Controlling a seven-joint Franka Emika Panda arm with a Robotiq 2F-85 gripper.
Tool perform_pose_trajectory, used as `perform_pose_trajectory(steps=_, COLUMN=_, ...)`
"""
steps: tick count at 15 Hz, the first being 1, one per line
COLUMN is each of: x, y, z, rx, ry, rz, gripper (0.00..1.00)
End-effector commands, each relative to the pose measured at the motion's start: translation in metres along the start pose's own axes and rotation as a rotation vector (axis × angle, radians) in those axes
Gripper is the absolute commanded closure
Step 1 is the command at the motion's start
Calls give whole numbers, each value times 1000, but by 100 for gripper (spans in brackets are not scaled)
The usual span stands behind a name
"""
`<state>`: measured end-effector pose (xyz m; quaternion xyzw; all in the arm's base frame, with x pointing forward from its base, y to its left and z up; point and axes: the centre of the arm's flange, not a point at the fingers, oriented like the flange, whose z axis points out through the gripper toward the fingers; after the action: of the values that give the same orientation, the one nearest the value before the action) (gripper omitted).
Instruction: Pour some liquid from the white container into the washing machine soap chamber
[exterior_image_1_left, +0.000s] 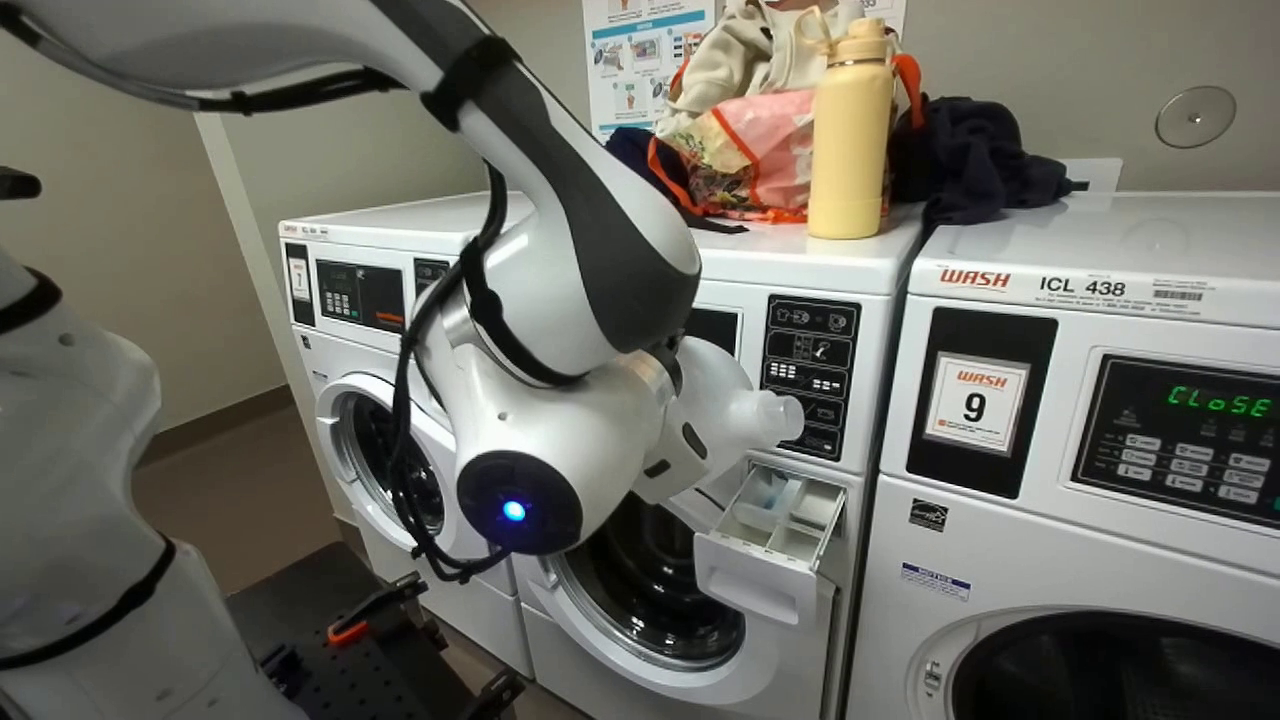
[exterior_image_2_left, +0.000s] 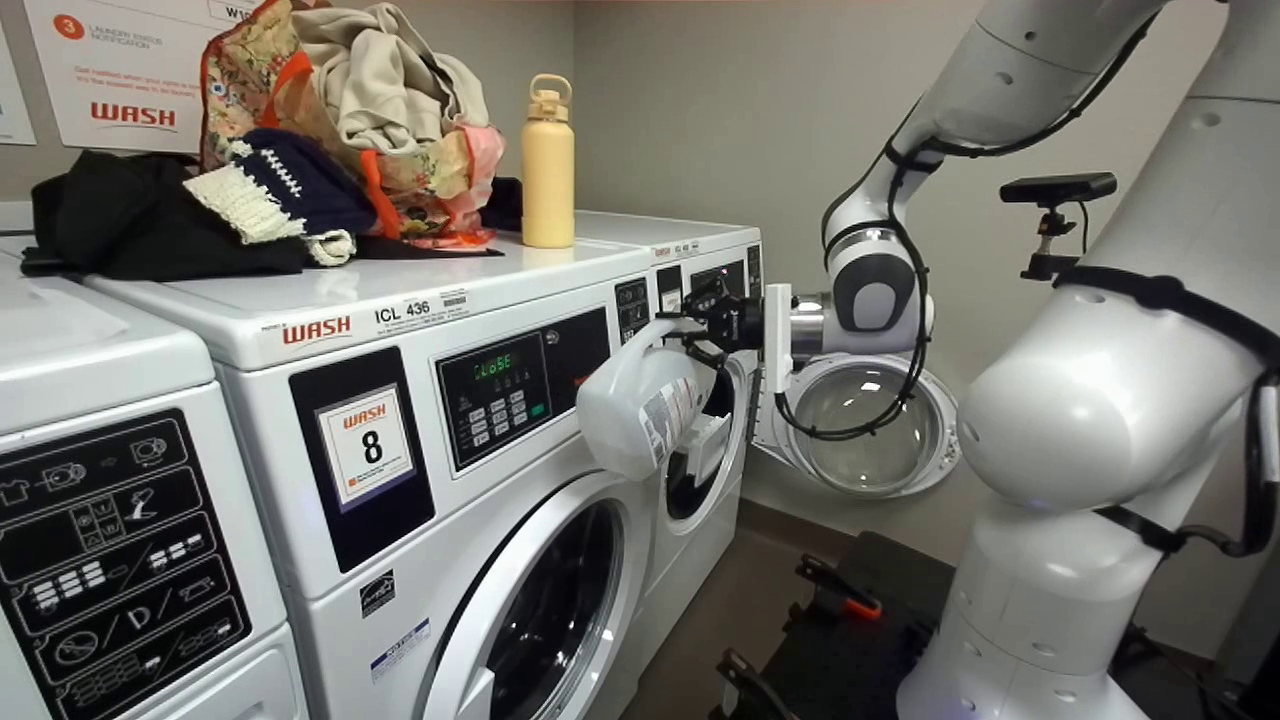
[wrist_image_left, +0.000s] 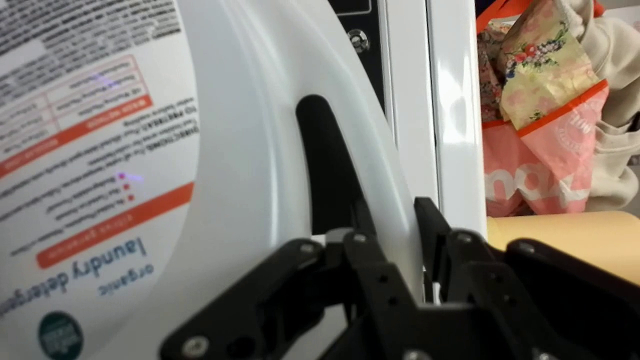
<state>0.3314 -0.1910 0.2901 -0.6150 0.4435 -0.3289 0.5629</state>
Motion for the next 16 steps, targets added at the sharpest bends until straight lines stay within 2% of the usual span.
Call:
perform_pose_trajectory(steps=1, x=-46, y=-47, z=-23, rx=32, ry=20, rz=-115, gripper=93)
perform_pose_trajectory(steps=9, x=-60, y=-99, z=-18, rx=-16, ry=52, rz=-298, gripper=93)
perform_pose_trajectory(steps=16, x=-74, y=-150, z=-34, rx=-65, ry=146, rz=-482, gripper=93)
